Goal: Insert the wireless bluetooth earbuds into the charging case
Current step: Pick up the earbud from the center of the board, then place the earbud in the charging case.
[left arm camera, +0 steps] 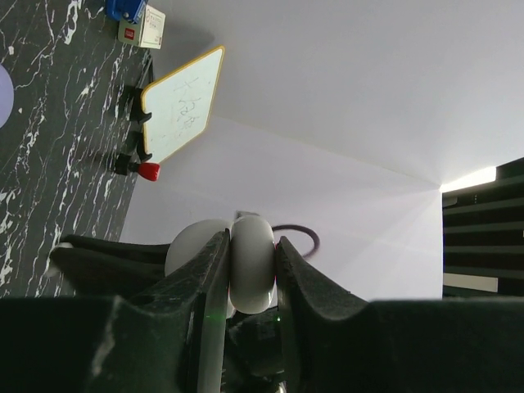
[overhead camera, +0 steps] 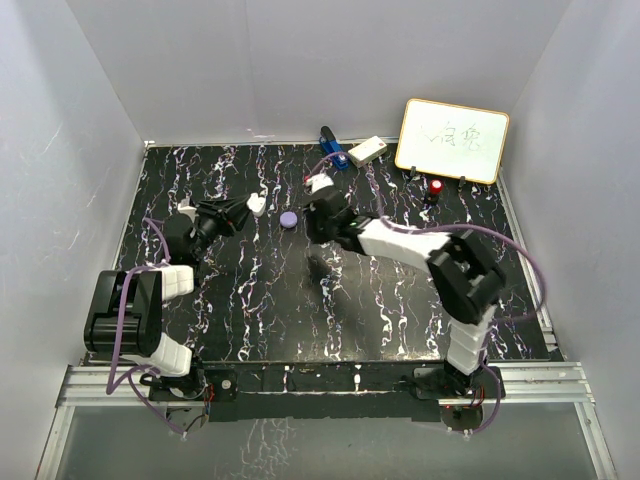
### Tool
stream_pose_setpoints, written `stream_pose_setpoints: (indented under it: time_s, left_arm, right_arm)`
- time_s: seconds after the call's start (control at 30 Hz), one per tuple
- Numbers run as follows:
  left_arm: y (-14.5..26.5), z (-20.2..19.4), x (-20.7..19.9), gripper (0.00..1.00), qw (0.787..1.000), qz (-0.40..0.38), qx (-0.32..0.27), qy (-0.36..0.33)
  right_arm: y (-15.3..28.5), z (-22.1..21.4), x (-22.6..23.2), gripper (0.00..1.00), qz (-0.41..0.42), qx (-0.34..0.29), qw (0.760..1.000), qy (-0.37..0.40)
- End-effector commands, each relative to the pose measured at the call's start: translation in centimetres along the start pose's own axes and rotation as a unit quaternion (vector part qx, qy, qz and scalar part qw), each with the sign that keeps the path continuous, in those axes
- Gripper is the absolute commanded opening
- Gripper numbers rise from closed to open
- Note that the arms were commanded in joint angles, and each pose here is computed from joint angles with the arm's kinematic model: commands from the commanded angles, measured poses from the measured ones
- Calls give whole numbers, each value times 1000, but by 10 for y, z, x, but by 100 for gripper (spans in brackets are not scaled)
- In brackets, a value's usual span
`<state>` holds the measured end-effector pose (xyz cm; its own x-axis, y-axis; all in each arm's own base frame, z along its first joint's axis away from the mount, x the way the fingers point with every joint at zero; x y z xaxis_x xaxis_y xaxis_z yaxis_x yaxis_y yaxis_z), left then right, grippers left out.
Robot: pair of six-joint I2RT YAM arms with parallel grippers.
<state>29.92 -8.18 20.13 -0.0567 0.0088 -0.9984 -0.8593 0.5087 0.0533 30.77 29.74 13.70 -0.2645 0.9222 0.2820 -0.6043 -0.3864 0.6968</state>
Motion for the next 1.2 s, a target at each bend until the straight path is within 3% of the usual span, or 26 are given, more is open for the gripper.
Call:
stream_pose_setpoints:
  time_s: [0.0, 0.17, 0.47, 0.8, 1.17]
  left_arm:
    - [-10, -7, -13, 0, 999, -16, 31, -11]
    - [-29, -21, -12, 0, 998, -13, 64, 4]
    - [-58, -54, -13, 0, 993, -29, 113, 19]
    - [-66, -78, -8, 0, 989, -36, 139, 34]
    - [-66, -88, -12, 0, 989, -32, 144, 19]
  right_arm:
    - [65, 83, 5, 2, 135, -216, 966, -45]
    - [97, 99, -8, 1, 205, -322, 924, -35]
    - [136, 79, -20, 0, 277, -468, 837, 54]
    - [142, 69, -19, 0, 317, -495, 803, 96]
    - [138, 65, -17, 0, 310, -493, 807, 98]
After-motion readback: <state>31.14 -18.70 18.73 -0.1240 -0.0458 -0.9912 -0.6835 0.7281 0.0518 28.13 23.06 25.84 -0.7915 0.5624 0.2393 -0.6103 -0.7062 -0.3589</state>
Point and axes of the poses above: each gripper's point midway between its finger pads, its own y axis back along the fingers, its own x axis along the line the jaws close on, z = x × y, the point moved 10 cm from there along y, back along the fingers, and after that the axes turned 15 degrees about -y, right-handed, at the moved point
